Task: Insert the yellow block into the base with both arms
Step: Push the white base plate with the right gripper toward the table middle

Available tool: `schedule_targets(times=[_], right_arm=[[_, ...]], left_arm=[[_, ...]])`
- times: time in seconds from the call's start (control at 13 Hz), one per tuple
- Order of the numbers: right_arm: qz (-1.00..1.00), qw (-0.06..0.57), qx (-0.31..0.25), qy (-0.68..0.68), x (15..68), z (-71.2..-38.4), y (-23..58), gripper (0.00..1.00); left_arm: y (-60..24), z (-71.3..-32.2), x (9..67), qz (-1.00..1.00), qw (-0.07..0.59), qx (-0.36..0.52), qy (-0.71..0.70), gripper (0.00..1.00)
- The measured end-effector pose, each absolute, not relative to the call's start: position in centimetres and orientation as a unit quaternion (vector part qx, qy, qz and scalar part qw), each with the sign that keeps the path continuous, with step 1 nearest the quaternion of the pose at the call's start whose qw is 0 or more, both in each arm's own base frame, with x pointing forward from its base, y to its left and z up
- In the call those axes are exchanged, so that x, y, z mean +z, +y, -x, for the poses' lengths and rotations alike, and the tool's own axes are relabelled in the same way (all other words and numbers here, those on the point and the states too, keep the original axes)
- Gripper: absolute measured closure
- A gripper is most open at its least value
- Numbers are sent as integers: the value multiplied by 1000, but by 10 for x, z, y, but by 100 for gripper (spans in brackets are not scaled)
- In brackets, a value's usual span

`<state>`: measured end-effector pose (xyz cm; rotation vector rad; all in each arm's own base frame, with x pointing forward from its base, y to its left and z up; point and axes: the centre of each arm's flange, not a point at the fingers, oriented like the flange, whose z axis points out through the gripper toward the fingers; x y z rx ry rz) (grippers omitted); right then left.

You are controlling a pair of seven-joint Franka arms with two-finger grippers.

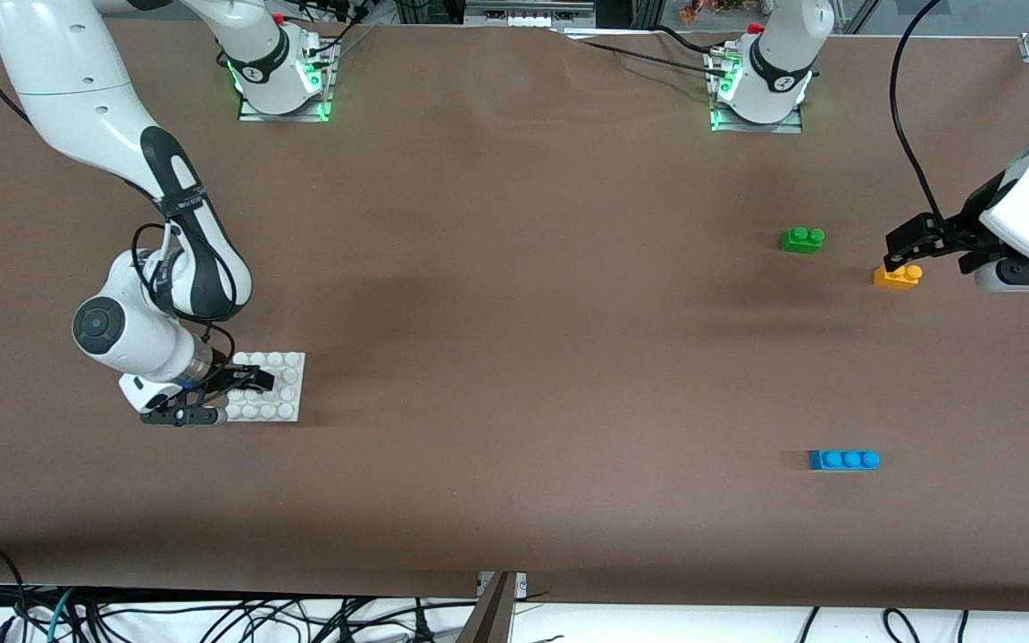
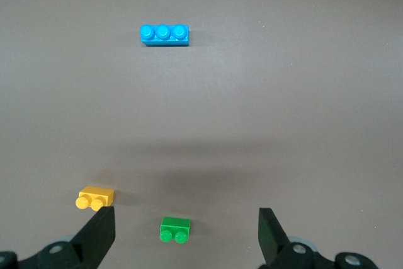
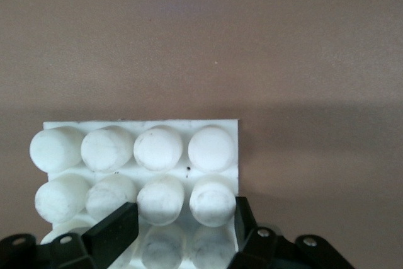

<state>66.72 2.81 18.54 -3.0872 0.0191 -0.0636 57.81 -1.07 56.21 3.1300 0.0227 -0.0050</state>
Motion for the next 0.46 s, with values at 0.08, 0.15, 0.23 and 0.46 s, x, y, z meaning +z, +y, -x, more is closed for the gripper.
schedule_targets(times=[0.08, 0.15, 0.23, 0.46], right_arm=[[999, 28, -21, 8, 186, -667, 28, 34], [999, 30, -21, 10, 186, -667, 27, 34], [999, 31, -22, 11, 186, -667, 28, 34], [999, 38, -35, 6, 186, -670, 39, 35]], left_arm=[[-11, -578, 562, -1000, 6, -1, 7, 0], [-11, -578, 562, -1000, 6, -1, 7, 0], [-11, -578, 562, -1000, 6, -1, 7, 0], [-11, -578, 562, -1000, 6, -1, 7, 0]])
